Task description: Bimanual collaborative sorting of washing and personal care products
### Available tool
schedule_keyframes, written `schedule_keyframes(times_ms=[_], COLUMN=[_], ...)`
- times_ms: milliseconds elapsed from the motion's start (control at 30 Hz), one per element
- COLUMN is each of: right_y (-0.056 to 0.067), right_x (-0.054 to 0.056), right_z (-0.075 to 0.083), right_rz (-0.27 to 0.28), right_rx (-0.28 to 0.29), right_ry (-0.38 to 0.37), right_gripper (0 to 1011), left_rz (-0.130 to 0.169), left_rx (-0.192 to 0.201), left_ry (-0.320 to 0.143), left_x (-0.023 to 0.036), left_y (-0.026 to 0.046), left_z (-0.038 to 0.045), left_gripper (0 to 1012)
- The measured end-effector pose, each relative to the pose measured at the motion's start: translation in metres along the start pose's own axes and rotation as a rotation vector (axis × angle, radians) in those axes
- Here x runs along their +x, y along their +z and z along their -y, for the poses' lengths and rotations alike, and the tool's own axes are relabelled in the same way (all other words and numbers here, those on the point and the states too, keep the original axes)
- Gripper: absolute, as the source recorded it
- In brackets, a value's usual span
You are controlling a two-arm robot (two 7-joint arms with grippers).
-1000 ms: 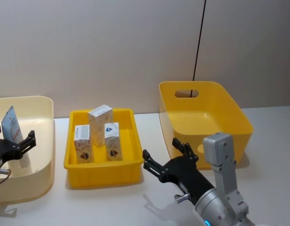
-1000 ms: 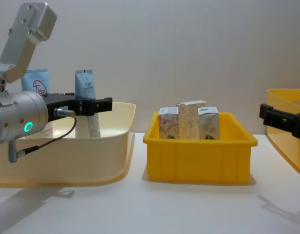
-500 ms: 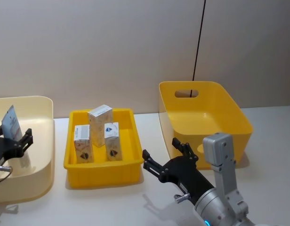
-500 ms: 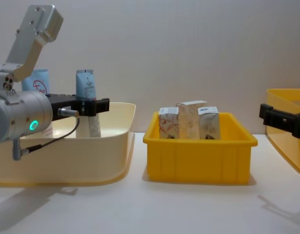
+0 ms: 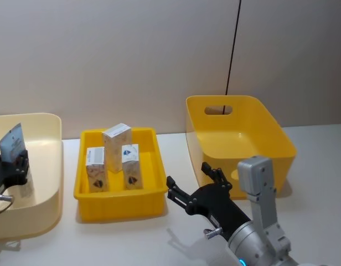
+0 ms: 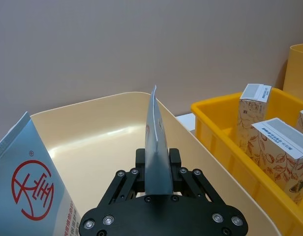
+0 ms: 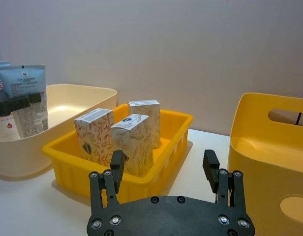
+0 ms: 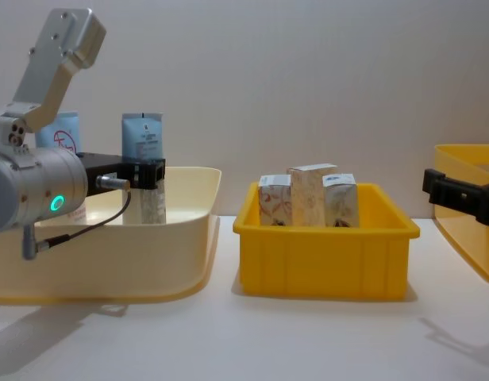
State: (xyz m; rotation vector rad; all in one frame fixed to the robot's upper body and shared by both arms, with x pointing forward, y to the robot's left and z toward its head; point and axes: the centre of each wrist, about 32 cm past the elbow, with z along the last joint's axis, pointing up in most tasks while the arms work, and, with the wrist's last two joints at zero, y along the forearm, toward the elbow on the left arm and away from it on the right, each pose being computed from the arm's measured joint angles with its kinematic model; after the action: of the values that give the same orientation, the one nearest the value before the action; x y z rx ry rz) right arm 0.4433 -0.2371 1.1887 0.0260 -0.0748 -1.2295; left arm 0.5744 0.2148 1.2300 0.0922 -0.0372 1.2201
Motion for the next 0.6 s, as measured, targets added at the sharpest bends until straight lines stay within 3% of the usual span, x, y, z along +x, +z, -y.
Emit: schedule_keyframes(times_ms=[367, 600], right_y=[0.000, 0.000], right_x=[0.000, 0.000], right_z=[0.000, 0.000], right_rz=[0.000, 0.000], right_rx=[0.000, 0.000], right_ry=[0.000, 0.000], right_gripper=[1001, 1001], left_rz=[-0.008, -0.023], left_rx=[-0.037, -0.118], left_ry=[-0.027, -0.079], left_x=[0.0045, 0.0131], left_y=[-0.0005, 0.0027], left_z=[-0.0017, -0.0050], left_gripper=[240, 240])
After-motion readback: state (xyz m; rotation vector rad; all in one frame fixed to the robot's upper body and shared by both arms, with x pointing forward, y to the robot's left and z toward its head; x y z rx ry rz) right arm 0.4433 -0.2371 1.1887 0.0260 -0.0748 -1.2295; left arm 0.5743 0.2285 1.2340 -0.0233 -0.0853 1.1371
